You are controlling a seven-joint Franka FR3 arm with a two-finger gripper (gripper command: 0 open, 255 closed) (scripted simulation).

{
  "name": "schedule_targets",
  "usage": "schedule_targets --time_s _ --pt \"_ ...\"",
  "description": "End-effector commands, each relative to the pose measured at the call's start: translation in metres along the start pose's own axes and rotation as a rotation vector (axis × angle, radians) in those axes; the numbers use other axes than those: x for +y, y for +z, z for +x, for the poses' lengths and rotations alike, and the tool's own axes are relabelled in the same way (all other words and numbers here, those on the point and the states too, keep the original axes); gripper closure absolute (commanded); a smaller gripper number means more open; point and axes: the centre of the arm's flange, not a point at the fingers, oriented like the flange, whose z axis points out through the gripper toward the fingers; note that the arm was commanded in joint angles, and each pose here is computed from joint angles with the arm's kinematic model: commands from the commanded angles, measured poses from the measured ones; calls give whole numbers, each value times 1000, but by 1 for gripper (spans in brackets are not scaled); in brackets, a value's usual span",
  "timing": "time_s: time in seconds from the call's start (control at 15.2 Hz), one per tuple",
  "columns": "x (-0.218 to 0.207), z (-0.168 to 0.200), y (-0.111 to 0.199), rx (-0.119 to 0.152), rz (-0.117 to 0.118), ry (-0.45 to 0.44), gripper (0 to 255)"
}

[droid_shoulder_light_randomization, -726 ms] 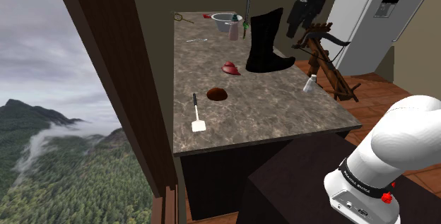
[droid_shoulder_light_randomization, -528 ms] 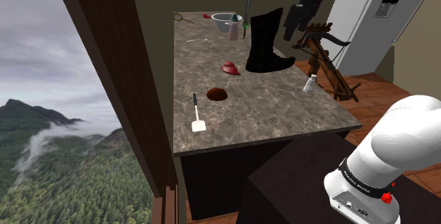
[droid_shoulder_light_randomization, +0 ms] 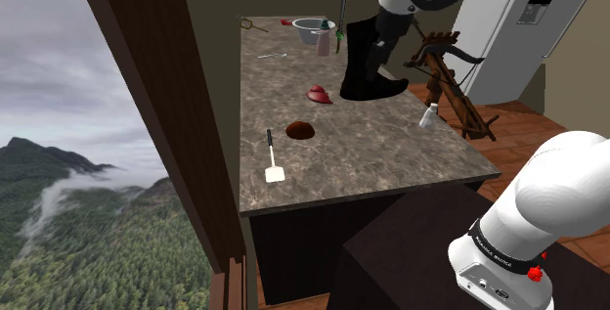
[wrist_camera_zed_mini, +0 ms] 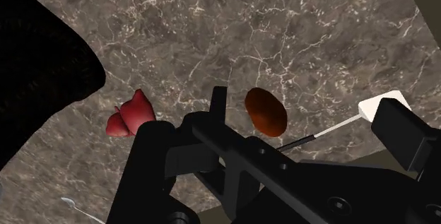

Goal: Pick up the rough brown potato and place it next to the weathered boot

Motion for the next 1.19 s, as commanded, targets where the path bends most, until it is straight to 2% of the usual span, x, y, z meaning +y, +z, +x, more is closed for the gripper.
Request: schedule_targets --time_s 0.0,1.12 --pt "-1 16 22 2 -9 -58 0" --pt "-28 129 213 3 -80 -532 0"
